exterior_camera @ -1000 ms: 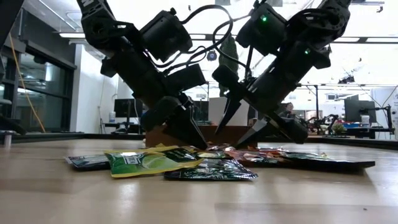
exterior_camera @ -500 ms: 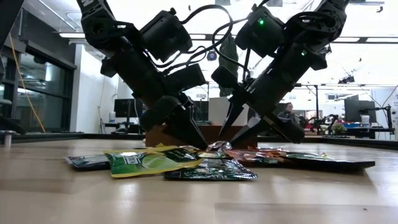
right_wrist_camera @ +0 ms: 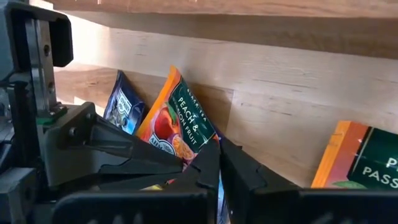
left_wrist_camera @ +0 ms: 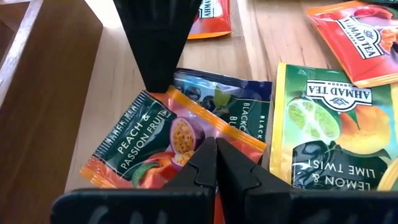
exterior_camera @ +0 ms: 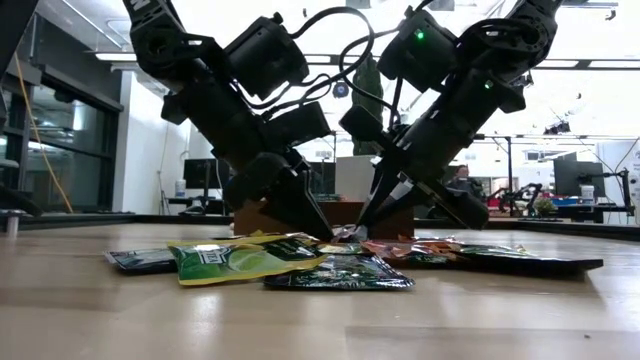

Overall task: Pick & Place Tea
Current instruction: Put the orange tea bag into the middle section of the wooden organizer

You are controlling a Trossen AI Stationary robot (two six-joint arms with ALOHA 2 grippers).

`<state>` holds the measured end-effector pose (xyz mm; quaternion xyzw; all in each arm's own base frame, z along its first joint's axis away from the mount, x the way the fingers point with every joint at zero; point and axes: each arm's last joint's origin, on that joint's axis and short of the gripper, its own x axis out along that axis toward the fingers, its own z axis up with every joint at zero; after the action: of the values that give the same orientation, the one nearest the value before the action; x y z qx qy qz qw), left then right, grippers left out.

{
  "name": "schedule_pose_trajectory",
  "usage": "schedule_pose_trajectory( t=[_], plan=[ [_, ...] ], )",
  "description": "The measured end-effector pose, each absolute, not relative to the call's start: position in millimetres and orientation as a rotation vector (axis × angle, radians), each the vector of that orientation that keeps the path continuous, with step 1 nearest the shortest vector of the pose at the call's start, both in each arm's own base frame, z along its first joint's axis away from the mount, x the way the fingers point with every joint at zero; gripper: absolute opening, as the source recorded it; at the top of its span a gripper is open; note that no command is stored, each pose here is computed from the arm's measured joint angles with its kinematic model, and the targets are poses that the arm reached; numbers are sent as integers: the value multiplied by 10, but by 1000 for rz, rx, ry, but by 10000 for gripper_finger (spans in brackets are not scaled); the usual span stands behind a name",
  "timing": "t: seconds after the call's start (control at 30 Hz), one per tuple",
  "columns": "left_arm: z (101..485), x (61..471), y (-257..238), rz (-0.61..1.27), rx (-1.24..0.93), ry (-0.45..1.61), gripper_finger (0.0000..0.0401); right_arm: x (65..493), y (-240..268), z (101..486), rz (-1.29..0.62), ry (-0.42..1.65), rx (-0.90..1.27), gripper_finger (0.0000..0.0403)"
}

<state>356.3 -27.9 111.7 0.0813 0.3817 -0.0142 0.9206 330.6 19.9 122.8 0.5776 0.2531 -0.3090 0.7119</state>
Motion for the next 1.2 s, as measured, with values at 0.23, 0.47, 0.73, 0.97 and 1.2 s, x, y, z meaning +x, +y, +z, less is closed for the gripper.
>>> schedule_pose_trajectory(
  t=[0.23, 0.47, 0.73, 0.97, 1.2],
  plan=[
    [1102, 3548, -282, -47, 162, 808, 1, 3308, 203, 1229, -674, 571, 1273, 1],
    [1085, 3516, -291, -104, 168, 846, 1, 3313, 209, 1234, -659, 578, 1264, 0],
    [1215, 3427, -289, -129, 160, 891, 1, 3297, 198, 1269, -671, 568, 1220, 0],
    [1539, 3341, -263, -84, 247, 839, 1, 3300, 202, 1273, -662, 569, 1209, 0],
    [1633, 3328, -251, -45, 260, 814, 1, 3362, 202, 1353, -580, 500, 1184, 0]
  ],
)
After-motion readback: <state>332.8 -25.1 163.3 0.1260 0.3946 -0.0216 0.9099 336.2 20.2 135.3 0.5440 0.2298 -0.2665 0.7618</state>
